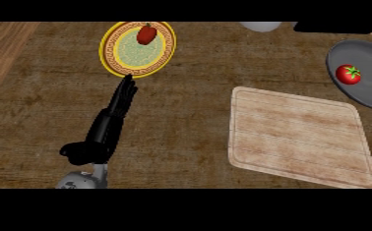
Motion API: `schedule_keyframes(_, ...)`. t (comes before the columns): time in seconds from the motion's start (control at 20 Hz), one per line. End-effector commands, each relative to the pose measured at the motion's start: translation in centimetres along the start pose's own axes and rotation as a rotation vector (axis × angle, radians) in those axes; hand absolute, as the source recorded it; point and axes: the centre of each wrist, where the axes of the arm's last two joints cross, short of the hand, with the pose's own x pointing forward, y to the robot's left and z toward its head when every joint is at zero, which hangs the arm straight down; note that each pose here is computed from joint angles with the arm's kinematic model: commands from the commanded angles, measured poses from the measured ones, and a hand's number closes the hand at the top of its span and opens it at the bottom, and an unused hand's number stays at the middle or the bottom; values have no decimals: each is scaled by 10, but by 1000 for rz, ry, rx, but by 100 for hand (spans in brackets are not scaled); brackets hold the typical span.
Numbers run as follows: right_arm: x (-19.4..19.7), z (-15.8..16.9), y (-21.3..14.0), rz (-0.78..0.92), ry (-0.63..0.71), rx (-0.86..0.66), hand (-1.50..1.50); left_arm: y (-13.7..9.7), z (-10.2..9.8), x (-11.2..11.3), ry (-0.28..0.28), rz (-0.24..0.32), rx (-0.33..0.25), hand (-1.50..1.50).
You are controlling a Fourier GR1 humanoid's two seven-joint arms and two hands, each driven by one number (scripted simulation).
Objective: Pick the tomato from the cutting board and place it in the pan
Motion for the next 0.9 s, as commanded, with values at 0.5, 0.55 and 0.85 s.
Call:
schedule_keyframes(0.5, -19, 47, -42, -80, -82, 165, -150, 9, 1, -2, 5, 8, 20, 0)
schedule_keyframes(0.55, -15, 53, -53, -73, -73, 165, -150, 2, 4, -9, 15, -4, 33, 0)
schedule_keyframes(0.85, -21, 67, -61, -34, -54, 190, -150, 3, 10, -10, 9, -12, 15, 0)
